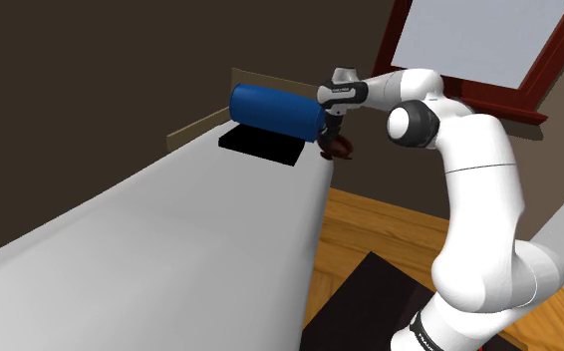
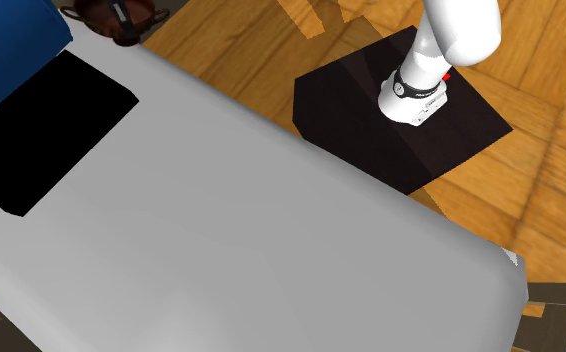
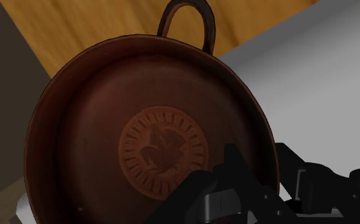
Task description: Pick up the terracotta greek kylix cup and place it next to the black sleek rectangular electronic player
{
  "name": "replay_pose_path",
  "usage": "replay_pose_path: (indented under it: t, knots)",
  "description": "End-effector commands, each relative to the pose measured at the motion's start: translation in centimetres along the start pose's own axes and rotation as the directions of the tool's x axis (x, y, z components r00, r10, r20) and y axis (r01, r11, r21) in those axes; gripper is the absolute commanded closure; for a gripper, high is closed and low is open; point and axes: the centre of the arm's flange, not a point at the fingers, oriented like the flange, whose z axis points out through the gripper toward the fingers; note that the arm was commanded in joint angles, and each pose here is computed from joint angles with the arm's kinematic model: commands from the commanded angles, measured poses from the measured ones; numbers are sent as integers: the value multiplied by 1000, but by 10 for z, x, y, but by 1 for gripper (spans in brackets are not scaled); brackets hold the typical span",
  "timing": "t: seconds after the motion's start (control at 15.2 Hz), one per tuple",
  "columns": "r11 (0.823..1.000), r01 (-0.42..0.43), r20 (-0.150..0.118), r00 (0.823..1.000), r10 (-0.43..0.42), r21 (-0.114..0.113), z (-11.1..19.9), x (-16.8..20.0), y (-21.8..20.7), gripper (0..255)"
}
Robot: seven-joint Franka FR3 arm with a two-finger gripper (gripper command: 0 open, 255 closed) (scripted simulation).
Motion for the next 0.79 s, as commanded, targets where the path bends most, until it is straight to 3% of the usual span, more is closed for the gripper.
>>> replay_pose_path:
  t: [0.0, 0.59, 0.66, 0.73]
  knots:
    - [1000, 1, -2, 1000, -1, -1, 10, 0, -1, 255]
    - [1000, 1, -2, 1000, -1, -1, 17, 0, -2, 255]
    - [1000, 1, -2, 1000, -1, -1, 18, 0, -2, 0]
    - [1000, 1, -2, 1000, -1, -1, 18, 1, -3, 0]
